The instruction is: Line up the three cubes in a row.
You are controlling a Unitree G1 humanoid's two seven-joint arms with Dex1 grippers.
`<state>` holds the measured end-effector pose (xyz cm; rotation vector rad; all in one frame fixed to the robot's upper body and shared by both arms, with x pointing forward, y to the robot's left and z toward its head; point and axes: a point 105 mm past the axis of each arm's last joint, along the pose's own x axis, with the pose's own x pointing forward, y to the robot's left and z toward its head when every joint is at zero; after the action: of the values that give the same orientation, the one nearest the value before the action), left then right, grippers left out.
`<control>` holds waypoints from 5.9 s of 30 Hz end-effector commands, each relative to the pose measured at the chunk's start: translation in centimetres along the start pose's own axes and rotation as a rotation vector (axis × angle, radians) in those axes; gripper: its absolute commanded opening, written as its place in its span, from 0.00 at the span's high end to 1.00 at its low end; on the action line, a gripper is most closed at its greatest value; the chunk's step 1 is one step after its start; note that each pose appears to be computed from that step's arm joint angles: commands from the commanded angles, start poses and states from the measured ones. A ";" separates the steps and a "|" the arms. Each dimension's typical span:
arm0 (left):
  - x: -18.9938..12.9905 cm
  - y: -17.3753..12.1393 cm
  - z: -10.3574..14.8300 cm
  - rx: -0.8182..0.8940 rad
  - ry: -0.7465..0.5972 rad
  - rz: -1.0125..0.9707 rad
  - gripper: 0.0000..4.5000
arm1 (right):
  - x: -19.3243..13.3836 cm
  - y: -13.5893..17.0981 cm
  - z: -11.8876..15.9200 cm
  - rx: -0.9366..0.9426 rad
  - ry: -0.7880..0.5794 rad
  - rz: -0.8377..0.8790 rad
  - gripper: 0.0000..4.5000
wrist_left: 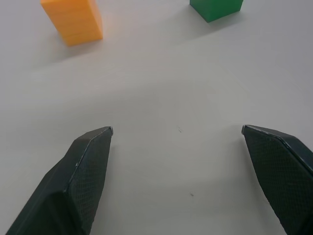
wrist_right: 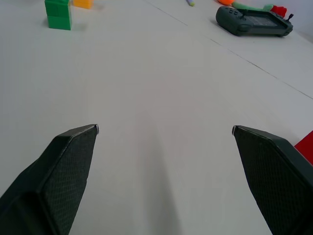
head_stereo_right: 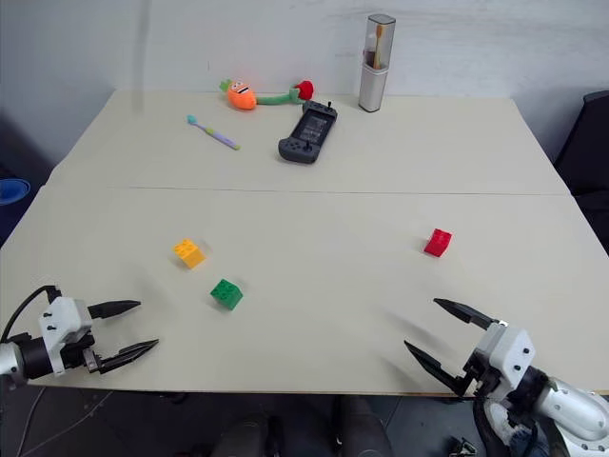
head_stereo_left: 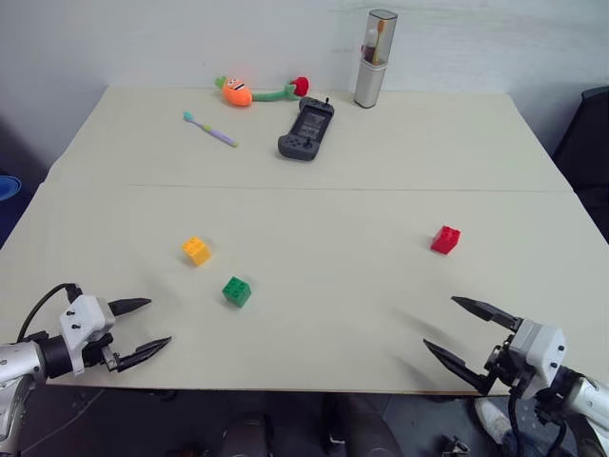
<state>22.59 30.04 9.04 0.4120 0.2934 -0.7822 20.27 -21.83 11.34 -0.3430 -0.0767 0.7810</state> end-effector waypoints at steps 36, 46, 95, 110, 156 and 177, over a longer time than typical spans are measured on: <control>9.0 -4.3 13.0 0.060 -0.414 -0.314 0.01 | 9.1 -12.5 0.5 0.402 0.133 -0.856 0.00; 8.2 -4.2 12.2 0.036 -0.400 -0.259 0.00 | 12.7 -13.0 -0.6 0.512 0.206 -0.851 0.11; -2.0 0.4 3.8 -0.092 -0.171 0.145 0.00 | 7.0 -1.8 8.2 -0.050 -0.383 0.500 0.01; 1.0 -2.9 4.2 -0.273 -0.315 0.213 0.00 | 5.3 0.3 6.1 -0.089 -0.395 0.524 0.01; 21.0 -10.6 12.7 0.221 -0.240 -0.688 0.66 | 1.1 1.2 5.7 -0.124 -0.215 0.347 0.00; 17.9 -6.9 15.7 0.279 -0.434 -0.600 0.11 | 1.6 0.4 5.2 -0.111 -0.211 0.299 0.00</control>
<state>31.61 6.84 12.19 0.4097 -0.0315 -1.4896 20.10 -18.91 15.69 -0.3807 -0.2556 1.1211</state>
